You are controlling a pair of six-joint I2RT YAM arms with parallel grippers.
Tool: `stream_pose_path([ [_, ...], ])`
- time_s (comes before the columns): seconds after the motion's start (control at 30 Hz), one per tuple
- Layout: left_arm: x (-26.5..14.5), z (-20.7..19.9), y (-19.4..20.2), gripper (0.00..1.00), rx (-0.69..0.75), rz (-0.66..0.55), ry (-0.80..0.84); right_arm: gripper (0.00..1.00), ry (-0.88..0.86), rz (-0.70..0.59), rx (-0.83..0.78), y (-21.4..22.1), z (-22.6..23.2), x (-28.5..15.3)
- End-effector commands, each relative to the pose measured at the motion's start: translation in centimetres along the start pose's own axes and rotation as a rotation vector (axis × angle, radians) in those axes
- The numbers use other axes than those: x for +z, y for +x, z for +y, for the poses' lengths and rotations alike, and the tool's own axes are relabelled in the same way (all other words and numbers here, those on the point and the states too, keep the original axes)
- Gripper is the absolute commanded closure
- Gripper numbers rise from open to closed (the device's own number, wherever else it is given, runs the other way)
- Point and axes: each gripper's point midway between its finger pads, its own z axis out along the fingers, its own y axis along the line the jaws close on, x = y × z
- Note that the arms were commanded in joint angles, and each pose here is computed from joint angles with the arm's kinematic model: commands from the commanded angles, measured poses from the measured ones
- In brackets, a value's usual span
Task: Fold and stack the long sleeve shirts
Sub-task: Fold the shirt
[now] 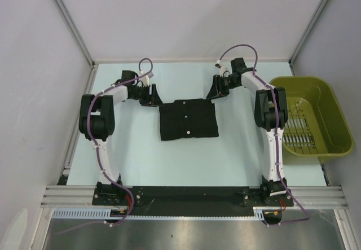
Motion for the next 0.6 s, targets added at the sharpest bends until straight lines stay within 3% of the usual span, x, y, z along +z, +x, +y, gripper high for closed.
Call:
stream_pose_path([
  [0.0, 0.3, -1.3, -2.9, 0.38, 0.057, -0.061, 0.035, 0.63, -0.038, -0.017, -0.023, -0.8, 0.9, 0.1],
  [0.1, 0.8, -1.2, -2.8, 0.40, 0.050, -0.055, 0.041, 0.68, -0.019, -0.007, -0.036, -0.5, 0.8, 0.0],
  [0.13, 0.9, -1.2, -2.7, 0.40, 0.050, -0.054, 0.042, 0.75, -0.017, -0.007, -0.039, -0.5, 0.8, -0.1],
  [0.2, 1.1, -1.4, -2.7, 0.41, 0.053, -0.055, 0.046, 0.80, -0.009, -0.005, -0.040, -0.5, 0.6, -0.3],
  [0.23, 1.2, -1.5, -2.6, 0.43, 0.052, -0.053, 0.051, 0.89, -0.012, 0.004, -0.038, -0.2, 0.7, -0.3],
  [0.3, 1.1, -1.8, -2.8, 0.54, 0.060, -0.058, 0.059, 1.00, -0.013, 0.006, -0.040, -0.2, 0.9, -0.6],
  [0.47, -0.1, -3.9, -3.9, 0.93, 0.127, -0.106, 0.090, 1.00, -0.019, -0.038, -0.060, -1.5, 2.8, -3.2],
  [0.57, -0.9, -6.1, -4.6, 1.00, 0.169, -0.128, 0.132, 1.00, -0.016, -0.065, -0.058, -2.0, 3.3, -4.8],
])
